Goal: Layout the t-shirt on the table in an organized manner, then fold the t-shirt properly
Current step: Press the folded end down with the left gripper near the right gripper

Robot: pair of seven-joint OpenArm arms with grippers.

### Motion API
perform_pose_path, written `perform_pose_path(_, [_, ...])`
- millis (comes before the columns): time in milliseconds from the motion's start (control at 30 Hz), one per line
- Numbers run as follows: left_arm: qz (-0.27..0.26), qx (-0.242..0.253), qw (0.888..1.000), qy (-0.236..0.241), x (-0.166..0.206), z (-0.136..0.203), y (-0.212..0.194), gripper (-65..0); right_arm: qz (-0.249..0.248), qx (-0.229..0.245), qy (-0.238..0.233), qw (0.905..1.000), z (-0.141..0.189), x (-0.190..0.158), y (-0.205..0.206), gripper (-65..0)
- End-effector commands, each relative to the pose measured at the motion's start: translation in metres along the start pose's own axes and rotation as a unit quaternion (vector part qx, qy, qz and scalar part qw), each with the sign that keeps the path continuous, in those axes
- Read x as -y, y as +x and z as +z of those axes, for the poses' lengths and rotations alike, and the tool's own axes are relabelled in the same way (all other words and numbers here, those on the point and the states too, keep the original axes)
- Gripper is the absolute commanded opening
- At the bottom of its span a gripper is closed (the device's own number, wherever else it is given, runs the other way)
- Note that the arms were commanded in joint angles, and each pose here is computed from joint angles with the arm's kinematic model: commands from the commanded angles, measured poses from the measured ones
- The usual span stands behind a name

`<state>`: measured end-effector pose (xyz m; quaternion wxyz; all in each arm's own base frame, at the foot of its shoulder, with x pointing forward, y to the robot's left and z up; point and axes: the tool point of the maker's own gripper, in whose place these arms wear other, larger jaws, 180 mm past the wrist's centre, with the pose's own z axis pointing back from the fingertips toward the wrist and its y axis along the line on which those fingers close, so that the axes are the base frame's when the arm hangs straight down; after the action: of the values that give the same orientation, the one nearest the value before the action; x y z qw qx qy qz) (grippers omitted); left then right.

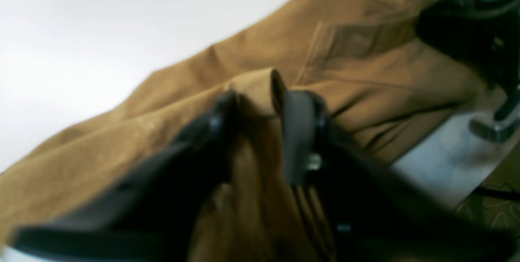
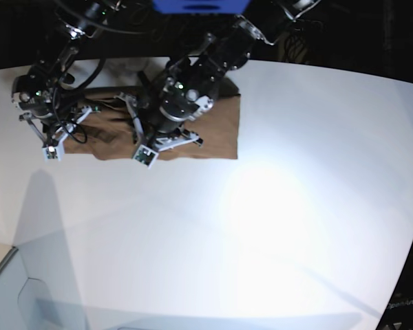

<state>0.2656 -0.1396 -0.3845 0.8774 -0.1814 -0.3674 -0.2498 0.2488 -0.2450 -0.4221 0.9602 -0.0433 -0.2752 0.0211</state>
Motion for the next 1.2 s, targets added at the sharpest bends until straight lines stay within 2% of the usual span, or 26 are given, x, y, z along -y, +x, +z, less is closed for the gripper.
perform_pose_path(0, [0.0,0.026,1.0,-0.003,0.002,0.002,0.018,-58.2,0.002,0.003,-0.008,1.0,0.003,0.005,0.005,-65.0])
perform_pose_path(67, [0.0,0.026,1.0,-0.003,0.002,0.002,0.018,-64.8,0.002,0.003,-0.008,1.0,0.003,0.005,0.005,-65.0])
perform_pose_path(100, [0.001,0.024,1.0,-0.002,0.002,0.002,0.017,-65.0,0.002,0.004,-0.008,1.0,0.003,0.005,0.005,-65.0])
perform_pose_path(400, [0.003,0.038,0.999,0.0,0.001,0.004,0.028,-64.9,0.001,0.006,-0.008,1.0,0.003,0.005,0.007,-65.0])
perform_pose_path(733, [-0.011,0.073,0.997,0.002,-0.002,0.002,0.068,-64.9,0.002,0.006,-0.008,0.9999,0.003,0.005,0.008,-65.0])
perform_pose_path(1100, [-0.02,0.045,0.999,0.003,-0.002,-0.008,0.052,-64.9,0.001,0.008,-0.008,0.9999,0.002,0.005,0.008,-65.0])
perform_pose_path(1167, [-0.02,0.039,0.999,0.003,-0.002,-0.01,0.048,-63.0,0.001,0.009,-0.008,0.9999,0.002,0.005,0.009,-65.0])
